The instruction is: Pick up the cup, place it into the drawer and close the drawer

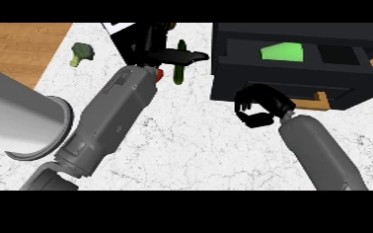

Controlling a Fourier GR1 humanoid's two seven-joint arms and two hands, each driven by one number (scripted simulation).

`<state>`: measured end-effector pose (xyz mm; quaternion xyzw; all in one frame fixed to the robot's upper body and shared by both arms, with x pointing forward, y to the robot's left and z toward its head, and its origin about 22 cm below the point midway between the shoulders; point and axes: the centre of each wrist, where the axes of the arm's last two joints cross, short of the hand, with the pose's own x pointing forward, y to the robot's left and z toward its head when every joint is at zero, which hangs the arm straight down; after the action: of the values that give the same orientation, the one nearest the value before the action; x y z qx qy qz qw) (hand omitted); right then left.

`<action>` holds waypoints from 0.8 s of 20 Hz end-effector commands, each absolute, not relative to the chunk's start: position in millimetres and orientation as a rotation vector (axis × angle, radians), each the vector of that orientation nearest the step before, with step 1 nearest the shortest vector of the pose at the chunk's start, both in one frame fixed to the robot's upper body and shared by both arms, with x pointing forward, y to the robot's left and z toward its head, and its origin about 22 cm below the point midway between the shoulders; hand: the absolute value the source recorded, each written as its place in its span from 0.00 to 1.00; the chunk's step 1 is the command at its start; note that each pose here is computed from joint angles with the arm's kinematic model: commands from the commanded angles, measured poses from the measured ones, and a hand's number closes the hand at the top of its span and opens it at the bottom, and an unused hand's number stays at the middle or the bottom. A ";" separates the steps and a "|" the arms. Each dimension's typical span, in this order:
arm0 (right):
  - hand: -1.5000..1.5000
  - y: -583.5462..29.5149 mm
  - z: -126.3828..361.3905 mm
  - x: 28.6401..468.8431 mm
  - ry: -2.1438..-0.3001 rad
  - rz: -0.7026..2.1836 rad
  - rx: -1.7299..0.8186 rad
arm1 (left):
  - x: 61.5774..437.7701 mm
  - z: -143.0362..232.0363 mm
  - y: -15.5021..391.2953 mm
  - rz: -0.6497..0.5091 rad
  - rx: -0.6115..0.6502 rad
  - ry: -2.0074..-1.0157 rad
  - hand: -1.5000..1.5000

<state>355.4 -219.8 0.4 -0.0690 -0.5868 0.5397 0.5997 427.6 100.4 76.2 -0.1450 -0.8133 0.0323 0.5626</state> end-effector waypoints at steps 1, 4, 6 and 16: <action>1.00 -230.2 -7.2 376.5 -1.433 1.167 -0.172 | 422.8 68.9 121.6 0.078 -0.359 -1.911 0.00; 1.00 -256.3 12.0 394.5 -1.480 1.087 -0.254 | 419.8 63.2 140.5 0.068 -0.383 -1.898 0.00; 1.00 -259.9 35.1 411.3 -1.557 1.020 -0.267 | 422.5 66.8 149.4 0.082 -0.378 -1.907 0.00; 1.00 -298.5 94.9 436.9 -1.589 0.860 -0.360 | 414.4 64.1 154.9 0.034 -0.414 -1.894 0.00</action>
<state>406.5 -272.6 25.3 -0.0616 -0.6578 0.4231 0.6200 416.6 150.9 64.9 -0.1690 -0.8081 0.0192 0.5639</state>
